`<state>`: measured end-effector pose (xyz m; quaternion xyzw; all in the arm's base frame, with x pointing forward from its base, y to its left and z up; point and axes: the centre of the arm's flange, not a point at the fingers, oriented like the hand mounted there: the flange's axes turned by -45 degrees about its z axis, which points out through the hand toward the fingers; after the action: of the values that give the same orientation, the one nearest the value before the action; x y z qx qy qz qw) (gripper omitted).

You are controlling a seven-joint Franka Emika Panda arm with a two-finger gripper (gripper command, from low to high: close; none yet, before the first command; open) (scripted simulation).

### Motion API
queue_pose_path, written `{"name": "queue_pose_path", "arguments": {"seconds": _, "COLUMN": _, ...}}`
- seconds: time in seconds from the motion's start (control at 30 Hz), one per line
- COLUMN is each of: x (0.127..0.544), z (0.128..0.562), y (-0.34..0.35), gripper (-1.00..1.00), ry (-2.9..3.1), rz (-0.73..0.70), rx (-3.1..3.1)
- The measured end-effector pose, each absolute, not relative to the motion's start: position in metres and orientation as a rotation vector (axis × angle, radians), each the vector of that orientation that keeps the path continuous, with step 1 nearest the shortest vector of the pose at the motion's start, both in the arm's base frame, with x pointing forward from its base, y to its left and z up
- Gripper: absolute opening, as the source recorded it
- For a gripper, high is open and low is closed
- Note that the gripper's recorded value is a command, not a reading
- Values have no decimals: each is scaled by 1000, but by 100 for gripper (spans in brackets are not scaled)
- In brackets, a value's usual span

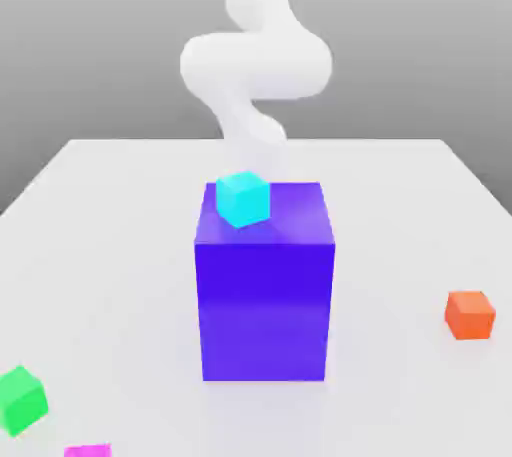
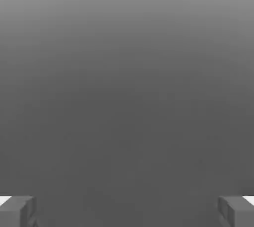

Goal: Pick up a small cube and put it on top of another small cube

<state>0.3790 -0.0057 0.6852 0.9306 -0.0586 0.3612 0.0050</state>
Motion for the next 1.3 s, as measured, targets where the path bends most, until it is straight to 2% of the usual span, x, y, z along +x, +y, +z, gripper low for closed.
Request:
{"name": "queue_pose_path", "arguments": {"seconds": 0.27, "x": 470, "z": 583, "y": -42, "gripper": 0, "ry": -695, "rz": 838, "rx": 2896}}
{"name": "queue_pose_path", "arguments": {"seconds": 0.53, "x": 527, "z": 461, "y": -94, "gripper": 0, "ry": -1172, "rz": 565, "rx": 2794}}
{"name": "queue_pose_path", "arguments": {"seconds": 0.8, "x": 547, "z": 329, "y": -146, "gripper": 0, "ry": -1634, "rz": 294, "rx": 2615}}
{"name": "queue_pose_path", "arguments": {"seconds": 1.03, "x": 539, "z": 214, "y": -175, "gripper": 0, "ry": -2019, "rz": 48, "rx": 2396}}
{"name": "queue_pose_path", "arguments": {"seconds": 1.17, "x": 537, "z": 151, "y": -180, "gripper": 0, "ry": -2089, "rz": 3, "rx": 2347}}
{"name": "queue_pose_path", "arguments": {"seconds": 1.2, "x": 536, "z": 137, "y": -179, "gripper": -100, "ry": -2090, "rz": 2, "rx": 2346}}
{"name": "queue_pose_path", "arguments": {"seconds": 1.3, "x": 537, "z": 137, "y": -179, "gripper": -100, "ry": -2091, "rz": 3, "rx": 2346}}
